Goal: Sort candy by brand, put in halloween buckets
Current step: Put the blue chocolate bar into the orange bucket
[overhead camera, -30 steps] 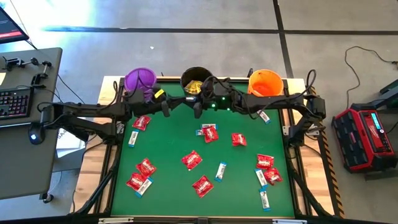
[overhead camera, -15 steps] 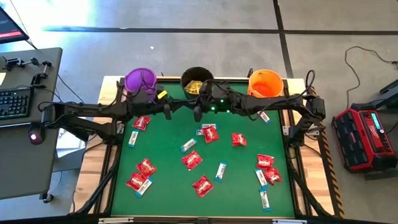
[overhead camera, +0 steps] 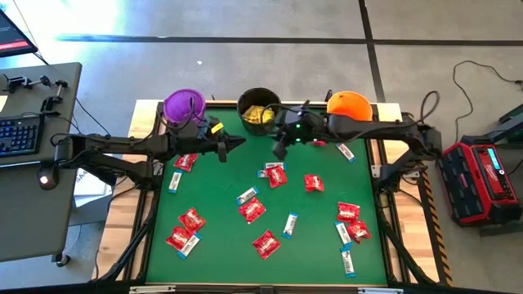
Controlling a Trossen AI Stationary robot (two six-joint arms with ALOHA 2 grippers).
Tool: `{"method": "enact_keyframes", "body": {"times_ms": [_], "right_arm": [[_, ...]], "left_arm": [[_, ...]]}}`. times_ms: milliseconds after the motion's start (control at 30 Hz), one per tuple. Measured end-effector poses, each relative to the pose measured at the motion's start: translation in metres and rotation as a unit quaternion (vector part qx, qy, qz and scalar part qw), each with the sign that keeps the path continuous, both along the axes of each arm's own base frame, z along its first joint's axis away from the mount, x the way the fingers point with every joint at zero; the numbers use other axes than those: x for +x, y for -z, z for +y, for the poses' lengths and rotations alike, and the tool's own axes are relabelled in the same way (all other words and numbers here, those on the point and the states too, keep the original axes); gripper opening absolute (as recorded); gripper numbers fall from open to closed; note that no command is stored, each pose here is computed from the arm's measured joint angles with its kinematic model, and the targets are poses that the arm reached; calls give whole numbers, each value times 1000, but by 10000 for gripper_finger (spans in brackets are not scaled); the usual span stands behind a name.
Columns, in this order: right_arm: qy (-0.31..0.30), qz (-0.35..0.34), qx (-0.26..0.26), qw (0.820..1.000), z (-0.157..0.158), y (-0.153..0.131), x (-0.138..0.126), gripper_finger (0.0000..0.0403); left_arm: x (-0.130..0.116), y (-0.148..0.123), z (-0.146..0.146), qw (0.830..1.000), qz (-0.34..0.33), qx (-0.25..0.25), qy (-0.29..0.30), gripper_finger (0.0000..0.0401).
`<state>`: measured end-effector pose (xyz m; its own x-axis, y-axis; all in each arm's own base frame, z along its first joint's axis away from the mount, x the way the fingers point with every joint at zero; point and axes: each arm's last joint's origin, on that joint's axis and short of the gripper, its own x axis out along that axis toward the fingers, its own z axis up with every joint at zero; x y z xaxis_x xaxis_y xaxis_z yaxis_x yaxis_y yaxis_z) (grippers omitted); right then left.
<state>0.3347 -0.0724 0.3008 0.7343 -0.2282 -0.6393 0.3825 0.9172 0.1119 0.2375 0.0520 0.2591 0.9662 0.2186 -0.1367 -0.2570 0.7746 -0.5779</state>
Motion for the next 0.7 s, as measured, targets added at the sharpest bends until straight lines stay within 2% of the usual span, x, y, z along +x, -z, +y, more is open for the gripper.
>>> {"method": "enact_keyframes", "body": {"times_ms": [167,267,367,467,600,700], "right_arm": [[-30,95,-10,995,5,4,-20,0],[-50,129,5,990,12,0,-35,0],[-116,97,10,988,22,1,-37,0],[-159,83,37,983,30,26,-34,0],[-168,72,42,982,39,52,-33,1],[-161,76,22,984,44,65,-27,17]], "left_arm": [[0,0,0,1000,1,0,-1,1],[0,0,0,1000,0,0,-2,1],[0,-1,0,1000,-1,0,-2,1],[0,-1,0,1000,-1,0,-3,1],[0,-1,0,1000,-1,0,-3,1],[0,0,0,1000,2,0,-4,1]]}}
